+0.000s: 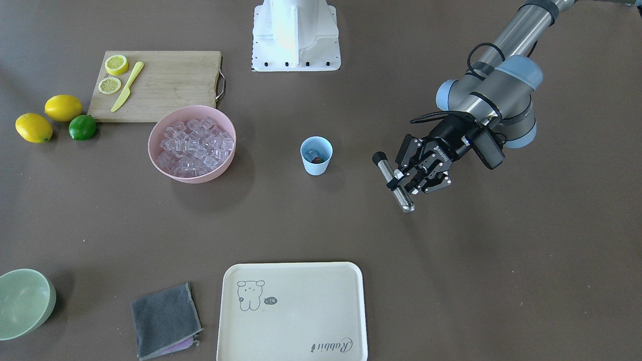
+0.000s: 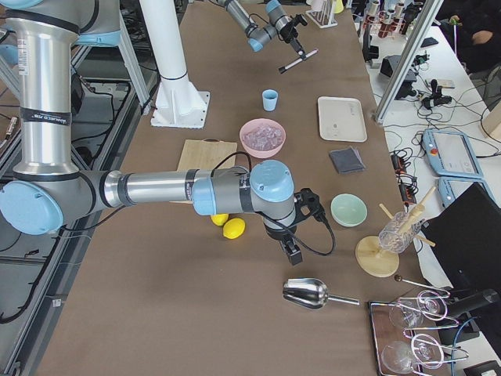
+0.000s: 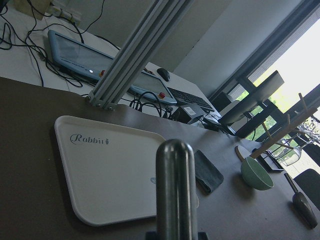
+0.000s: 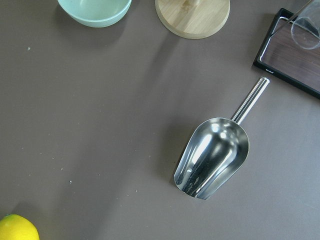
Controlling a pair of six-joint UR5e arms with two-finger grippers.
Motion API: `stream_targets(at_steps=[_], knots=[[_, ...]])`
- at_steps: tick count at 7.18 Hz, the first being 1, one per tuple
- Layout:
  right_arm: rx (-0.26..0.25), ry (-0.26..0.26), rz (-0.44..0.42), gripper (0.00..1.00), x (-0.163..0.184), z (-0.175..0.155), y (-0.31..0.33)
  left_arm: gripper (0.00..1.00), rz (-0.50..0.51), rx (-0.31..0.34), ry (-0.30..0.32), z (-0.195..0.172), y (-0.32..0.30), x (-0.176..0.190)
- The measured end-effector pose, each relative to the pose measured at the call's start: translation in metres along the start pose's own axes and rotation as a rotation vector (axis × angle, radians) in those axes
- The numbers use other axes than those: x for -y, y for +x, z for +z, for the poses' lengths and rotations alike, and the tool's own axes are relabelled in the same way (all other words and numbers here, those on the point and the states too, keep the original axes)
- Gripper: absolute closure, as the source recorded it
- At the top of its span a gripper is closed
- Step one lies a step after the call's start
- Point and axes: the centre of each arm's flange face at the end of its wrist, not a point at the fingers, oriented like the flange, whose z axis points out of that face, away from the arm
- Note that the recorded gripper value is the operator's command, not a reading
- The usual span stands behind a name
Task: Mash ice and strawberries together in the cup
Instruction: 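Lift the pestle rod out of the cup with the left gripper, then carry the pestle rod back and set it down on the table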
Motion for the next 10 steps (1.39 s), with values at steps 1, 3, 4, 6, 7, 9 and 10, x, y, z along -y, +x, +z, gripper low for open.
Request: stream_targets(at_steps=[1, 3, 4, 6, 7, 9, 10], knots=[[-0.001, -0.001, 0.002, 0.01, 0.000, 0.000, 0.000, 1.00, -0.038, 0.114, -0.090, -0.025, -0.042, 0.020], [0.002, -0.001, 0.005, 0.01, -0.001, 0.000, 0.000, 1.00, -0.143, 0.316, -0.250, -0.088, -0.122, 0.070], [0.002, -0.001, 0.006, 0.01, -0.001, 0.001, 0.000, 1.00, -0.127, 0.402, -0.304, -0.116, -0.167, 0.069], [-0.001, -0.003, 0.010, 0.01, 0.001, 0.000, 0.000, 1.00, -0.015, 0.546, -0.395, -0.195, -0.254, 0.048], [-0.001, -0.003, 0.011, 0.01, 0.002, -0.001, 0.000, 1.00, 0.018, 0.599, -0.425, -0.236, -0.286, 0.037], [-0.003, -0.006, 0.010, 0.01, 0.004, -0.001, 0.000, 1.00, 0.040, 0.675, -0.464, -0.286, -0.321, 0.023], [-0.003, -0.006, 0.010, 0.01, 0.004, -0.001, 0.000, 1.00, 0.036, 0.690, -0.468, -0.294, -0.325, 0.020]])
